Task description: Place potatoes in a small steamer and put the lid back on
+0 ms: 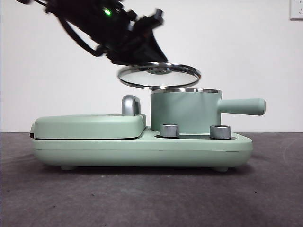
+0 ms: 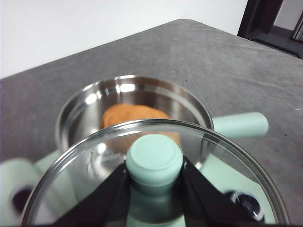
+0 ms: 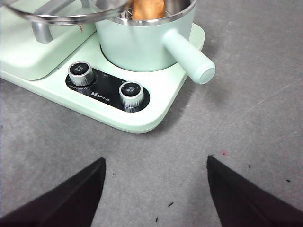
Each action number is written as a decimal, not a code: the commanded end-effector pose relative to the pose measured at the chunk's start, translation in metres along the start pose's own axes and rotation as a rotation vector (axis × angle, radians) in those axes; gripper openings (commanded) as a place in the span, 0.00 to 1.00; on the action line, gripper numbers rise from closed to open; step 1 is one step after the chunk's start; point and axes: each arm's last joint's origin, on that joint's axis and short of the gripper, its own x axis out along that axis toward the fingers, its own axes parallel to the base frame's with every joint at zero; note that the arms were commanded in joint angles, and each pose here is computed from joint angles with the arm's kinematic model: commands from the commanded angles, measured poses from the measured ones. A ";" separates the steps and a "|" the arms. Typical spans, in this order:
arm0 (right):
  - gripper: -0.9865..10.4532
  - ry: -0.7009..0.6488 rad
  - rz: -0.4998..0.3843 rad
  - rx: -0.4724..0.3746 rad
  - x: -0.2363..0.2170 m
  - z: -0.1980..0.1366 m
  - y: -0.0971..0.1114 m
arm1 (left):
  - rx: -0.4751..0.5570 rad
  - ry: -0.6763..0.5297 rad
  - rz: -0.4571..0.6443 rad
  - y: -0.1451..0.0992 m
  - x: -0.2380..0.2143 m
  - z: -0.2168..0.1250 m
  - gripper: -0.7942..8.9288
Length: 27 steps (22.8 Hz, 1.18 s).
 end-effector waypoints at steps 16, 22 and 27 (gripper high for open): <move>0.37 -0.007 0.003 0.010 -0.001 0.002 0.001 | 0.122 -0.075 0.006 0.009 0.084 0.019 0.09; 0.37 -0.008 -0.022 0.009 -0.001 0.002 0.000 | 0.119 -0.058 0.001 0.009 0.091 0.011 0.09; 0.37 -0.008 -0.023 0.010 0.000 0.002 0.000 | 0.107 -0.053 -0.002 0.008 0.092 0.009 0.09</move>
